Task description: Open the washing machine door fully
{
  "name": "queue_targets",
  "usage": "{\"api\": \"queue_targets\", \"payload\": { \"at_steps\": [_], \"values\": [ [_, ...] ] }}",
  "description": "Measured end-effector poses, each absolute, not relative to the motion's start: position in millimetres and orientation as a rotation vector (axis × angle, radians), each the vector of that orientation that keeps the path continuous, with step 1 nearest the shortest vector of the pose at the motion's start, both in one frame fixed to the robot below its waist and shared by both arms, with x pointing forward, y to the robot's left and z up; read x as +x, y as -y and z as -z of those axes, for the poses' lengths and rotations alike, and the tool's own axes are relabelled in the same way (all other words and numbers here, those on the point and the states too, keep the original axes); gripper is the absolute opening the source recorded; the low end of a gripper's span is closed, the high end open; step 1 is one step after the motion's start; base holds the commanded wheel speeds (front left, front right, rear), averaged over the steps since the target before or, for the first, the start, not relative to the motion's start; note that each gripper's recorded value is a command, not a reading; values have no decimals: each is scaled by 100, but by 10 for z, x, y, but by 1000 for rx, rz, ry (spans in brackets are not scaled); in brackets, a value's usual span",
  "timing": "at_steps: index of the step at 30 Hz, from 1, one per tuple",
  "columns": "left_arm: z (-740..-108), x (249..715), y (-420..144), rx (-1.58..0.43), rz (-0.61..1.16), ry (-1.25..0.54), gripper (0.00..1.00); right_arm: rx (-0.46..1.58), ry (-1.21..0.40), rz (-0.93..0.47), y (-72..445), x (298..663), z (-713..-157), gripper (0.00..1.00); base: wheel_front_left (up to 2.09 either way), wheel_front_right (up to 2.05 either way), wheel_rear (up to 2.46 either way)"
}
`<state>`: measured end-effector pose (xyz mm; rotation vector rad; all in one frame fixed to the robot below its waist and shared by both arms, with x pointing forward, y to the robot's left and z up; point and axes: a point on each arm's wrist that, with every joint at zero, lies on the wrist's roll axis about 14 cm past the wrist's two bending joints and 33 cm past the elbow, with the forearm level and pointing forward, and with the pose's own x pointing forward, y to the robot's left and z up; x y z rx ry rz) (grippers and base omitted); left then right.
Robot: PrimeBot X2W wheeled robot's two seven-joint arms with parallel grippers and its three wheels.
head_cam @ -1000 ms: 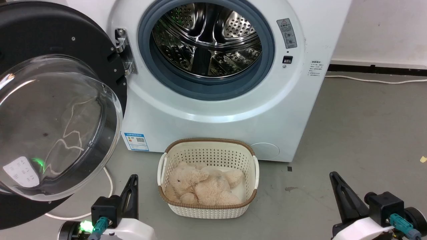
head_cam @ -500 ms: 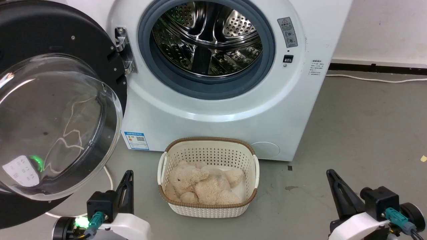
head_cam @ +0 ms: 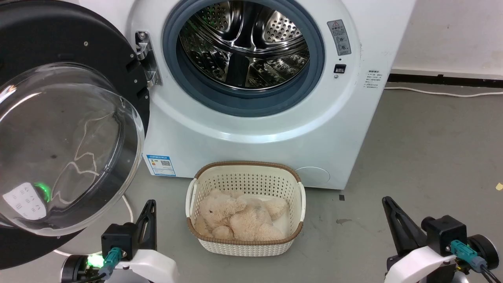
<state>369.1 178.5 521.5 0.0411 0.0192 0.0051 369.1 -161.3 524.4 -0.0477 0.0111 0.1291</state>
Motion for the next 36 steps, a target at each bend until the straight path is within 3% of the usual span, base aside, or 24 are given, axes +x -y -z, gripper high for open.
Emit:
{"api": "queue_targets", "payload": {
  "at_steps": [36],
  "values": [
    [-5216,3692,-1790,41,-6,-19,0,-47,-11,-130,1610,3690,-5243,0,0,0,0]
  ]
}}
